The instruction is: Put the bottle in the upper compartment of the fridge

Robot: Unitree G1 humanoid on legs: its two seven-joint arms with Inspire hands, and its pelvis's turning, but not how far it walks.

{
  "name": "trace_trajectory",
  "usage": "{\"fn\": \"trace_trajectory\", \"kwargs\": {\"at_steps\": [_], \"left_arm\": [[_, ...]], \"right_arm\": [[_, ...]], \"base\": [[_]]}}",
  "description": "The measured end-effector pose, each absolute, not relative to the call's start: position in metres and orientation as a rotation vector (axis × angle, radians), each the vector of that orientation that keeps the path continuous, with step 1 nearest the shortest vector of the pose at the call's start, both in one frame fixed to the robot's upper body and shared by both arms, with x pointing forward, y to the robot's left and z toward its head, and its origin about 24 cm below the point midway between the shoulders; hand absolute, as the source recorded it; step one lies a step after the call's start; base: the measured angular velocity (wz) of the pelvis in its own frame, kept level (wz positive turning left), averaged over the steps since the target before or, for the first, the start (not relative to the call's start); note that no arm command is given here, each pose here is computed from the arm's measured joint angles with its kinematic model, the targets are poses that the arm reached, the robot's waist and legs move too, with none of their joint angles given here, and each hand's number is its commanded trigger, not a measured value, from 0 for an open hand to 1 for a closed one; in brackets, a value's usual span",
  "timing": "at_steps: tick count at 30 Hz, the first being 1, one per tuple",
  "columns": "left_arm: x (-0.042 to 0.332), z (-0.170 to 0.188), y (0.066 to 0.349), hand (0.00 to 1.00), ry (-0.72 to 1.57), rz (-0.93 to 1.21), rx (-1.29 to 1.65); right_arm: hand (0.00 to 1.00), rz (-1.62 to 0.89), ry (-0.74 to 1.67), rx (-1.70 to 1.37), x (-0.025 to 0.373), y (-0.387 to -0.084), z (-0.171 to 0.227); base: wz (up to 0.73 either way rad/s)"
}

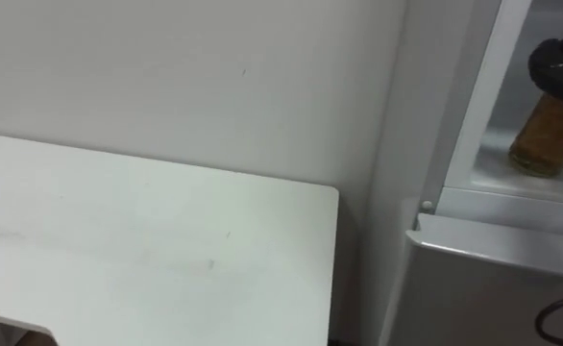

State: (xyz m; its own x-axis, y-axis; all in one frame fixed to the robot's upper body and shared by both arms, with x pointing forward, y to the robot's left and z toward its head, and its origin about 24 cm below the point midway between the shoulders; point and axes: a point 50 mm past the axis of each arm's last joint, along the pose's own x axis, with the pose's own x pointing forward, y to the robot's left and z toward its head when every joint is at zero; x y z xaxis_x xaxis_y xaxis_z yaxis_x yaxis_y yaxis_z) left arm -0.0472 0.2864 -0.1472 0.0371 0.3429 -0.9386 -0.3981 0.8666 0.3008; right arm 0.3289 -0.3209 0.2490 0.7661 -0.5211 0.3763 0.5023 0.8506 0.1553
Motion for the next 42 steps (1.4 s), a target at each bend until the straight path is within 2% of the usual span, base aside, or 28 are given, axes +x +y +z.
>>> {"fn": "trace_trajectory", "kwargs": {"at_steps": [11, 30, 42], "left_arm": [[-0.066, -0.144, 0.287, 0.00, 1.477, 0.566, -0.079], [-0.056, -0.141, 0.296, 0.00, 1.413, 0.589, -0.126], [-0.050, -0.139, 0.299, 0.00, 1.405, 0.629, -0.165]], "right_arm": [[0.00, -0.559, -0.383, 0.052, 0.334, -0.336, 0.235], [0.00, -0.529, -0.392, 0.014, 0.338, -0.342, 0.227], [0.00, -0.490, -0.282, -0.126, 0.338, -0.356, 0.209]], "base": [[0.05], [0.01], [0.02]]}}
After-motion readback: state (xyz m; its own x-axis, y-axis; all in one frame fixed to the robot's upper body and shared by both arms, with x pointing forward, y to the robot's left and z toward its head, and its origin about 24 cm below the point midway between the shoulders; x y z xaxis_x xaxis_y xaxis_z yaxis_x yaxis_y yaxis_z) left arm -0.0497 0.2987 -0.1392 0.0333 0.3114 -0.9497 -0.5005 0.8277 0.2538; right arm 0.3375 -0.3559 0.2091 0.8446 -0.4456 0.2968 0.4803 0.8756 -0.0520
